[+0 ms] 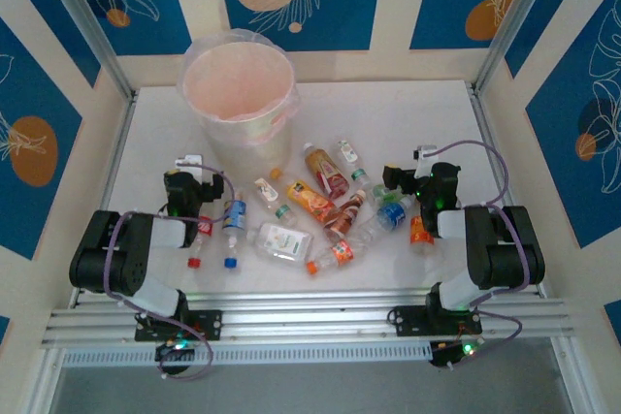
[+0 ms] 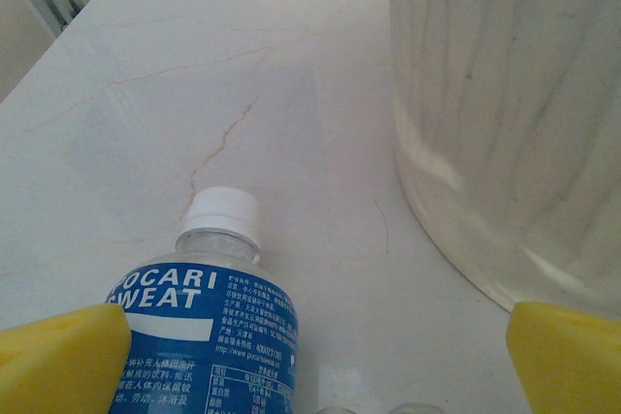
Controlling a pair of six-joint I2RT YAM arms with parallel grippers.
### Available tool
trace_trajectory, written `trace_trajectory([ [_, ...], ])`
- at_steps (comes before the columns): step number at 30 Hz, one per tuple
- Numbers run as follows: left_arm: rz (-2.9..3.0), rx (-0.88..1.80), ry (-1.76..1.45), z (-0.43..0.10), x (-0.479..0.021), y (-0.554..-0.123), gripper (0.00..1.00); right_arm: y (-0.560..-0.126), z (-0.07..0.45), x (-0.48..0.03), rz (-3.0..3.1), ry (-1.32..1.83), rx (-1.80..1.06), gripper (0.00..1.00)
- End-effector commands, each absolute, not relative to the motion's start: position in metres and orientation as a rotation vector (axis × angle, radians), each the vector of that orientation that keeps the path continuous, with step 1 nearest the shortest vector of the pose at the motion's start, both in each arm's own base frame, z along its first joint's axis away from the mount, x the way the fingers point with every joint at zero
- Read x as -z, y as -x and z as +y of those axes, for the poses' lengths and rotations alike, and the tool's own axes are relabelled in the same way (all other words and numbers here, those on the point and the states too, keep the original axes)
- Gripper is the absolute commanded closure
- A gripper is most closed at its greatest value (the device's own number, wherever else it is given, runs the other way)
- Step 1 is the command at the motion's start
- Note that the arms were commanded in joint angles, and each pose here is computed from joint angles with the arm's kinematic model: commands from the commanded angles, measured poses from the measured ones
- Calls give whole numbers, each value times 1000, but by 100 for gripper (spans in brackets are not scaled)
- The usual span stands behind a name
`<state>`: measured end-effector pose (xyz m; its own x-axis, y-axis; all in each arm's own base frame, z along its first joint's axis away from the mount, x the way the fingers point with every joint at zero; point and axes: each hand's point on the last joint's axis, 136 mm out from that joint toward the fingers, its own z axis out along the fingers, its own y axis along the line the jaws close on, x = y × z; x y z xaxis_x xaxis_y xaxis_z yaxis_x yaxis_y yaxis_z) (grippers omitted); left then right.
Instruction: Put the plastic bottles in the bin
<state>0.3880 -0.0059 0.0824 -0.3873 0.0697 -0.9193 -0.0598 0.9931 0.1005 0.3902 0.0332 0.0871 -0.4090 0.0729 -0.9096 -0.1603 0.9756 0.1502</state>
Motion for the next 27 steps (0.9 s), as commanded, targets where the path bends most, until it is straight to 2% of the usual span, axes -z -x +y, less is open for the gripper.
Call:
trace_trajectory([
  [1, 1933, -144, 21, -1, -91, -392, 0, -396, 33, -94, 1956, 61, -245, 1],
  [14, 1943, -145, 24, -1, -100, -393, 1, -396, 33, -94, 1954, 62, -243, 1],
  [27, 1891, -151, 86, 7, -149, -370, 0, -397, 30, -107, 1968, 49, -237, 1],
])
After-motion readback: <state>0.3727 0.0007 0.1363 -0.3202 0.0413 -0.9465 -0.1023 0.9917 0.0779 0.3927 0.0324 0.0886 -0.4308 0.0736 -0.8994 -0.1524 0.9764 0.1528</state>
